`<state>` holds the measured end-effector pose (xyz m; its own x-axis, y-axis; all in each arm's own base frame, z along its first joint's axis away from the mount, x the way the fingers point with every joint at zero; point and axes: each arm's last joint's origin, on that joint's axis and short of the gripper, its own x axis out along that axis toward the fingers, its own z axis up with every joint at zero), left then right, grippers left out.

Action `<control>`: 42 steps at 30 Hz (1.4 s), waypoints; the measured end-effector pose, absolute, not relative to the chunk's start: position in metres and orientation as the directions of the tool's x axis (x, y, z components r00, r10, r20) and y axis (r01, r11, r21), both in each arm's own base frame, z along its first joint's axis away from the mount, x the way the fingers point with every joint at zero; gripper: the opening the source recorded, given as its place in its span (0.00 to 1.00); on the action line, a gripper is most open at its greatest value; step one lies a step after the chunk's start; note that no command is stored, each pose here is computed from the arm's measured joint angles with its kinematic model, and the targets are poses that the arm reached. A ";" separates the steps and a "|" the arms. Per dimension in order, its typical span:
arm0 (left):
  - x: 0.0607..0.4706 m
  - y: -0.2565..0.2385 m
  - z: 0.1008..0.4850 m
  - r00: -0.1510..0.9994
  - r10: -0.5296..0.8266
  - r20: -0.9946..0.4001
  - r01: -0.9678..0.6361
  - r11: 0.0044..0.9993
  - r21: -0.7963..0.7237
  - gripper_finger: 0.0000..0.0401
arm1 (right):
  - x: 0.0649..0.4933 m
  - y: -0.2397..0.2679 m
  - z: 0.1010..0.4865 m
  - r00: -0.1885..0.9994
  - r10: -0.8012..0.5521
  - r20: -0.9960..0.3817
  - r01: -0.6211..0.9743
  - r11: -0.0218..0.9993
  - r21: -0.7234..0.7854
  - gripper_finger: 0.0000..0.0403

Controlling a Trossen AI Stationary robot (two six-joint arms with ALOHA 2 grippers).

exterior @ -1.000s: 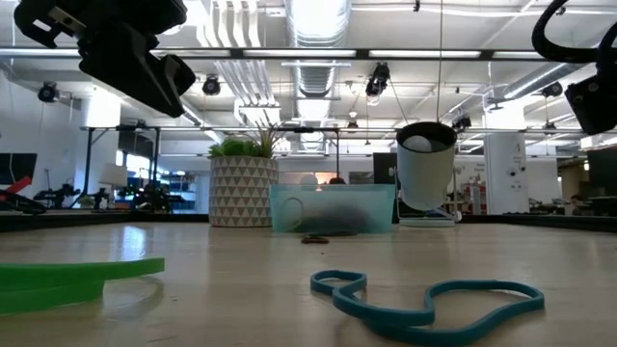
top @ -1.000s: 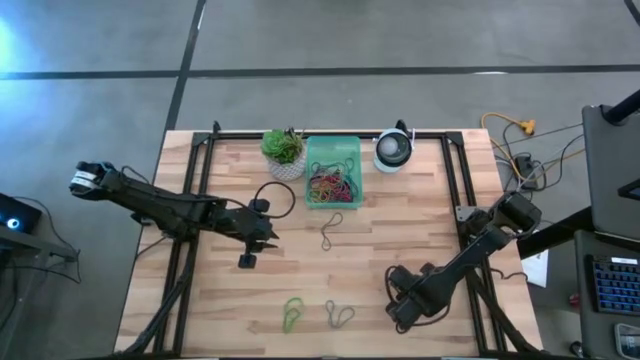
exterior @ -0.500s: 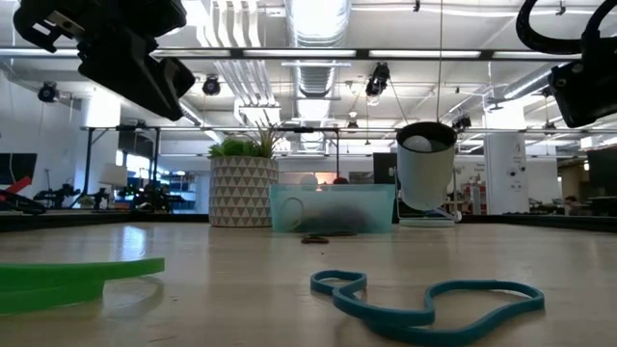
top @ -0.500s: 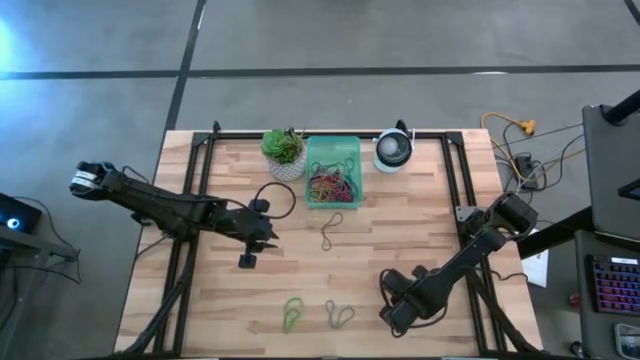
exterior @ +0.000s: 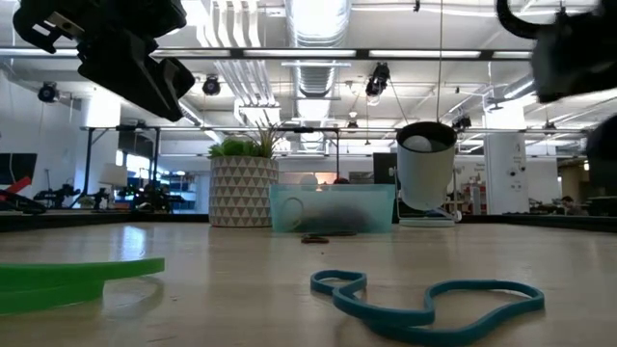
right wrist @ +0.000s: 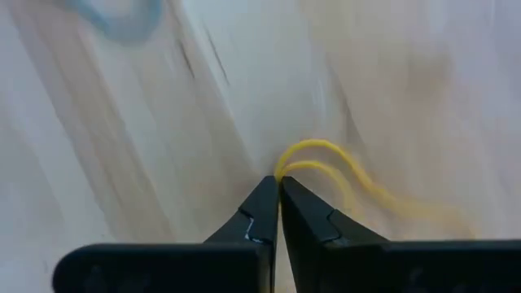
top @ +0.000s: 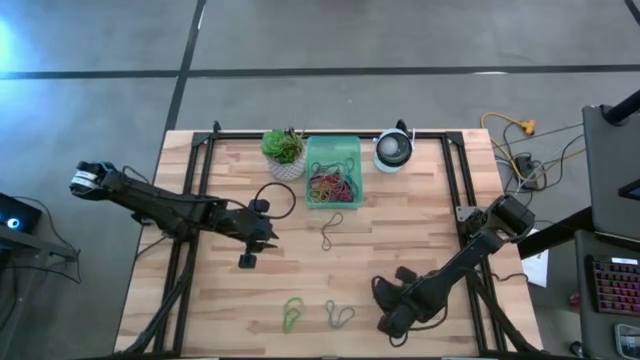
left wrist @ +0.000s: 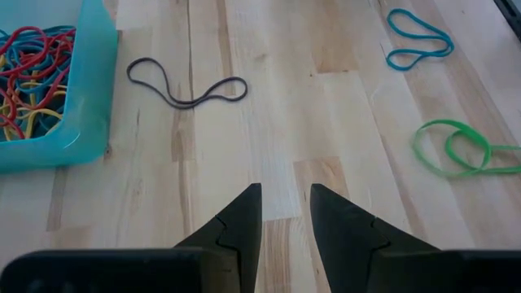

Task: Pick and place rubber bands into bin
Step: Put the yellow rubber band into the green bin

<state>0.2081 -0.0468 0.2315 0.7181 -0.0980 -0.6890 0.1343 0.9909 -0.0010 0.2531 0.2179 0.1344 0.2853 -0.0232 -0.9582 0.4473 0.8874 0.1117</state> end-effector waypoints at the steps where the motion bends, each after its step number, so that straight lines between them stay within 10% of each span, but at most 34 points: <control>1: 0.208 -0.047 0.231 0.718 -0.098 -0.689 0.134 0.991 -0.001 0.23 | 0.256 0.219 0.135 0.327 -0.031 -0.945 0.419 0.901 0.116 0.02; 21: 0.208 -0.047 0.231 0.716 -0.097 -0.691 0.134 0.991 0.000 0.23 | 0.272 0.210 0.148 0.651 -0.419 -0.633 0.296 0.908 -0.297 0.02; 42: 0.208 -0.047 0.230 0.715 -0.097 -0.692 0.130 0.992 -0.005 0.23 | 0.290 0.179 0.156 0.643 -0.660 -0.389 0.432 0.732 -0.527 0.02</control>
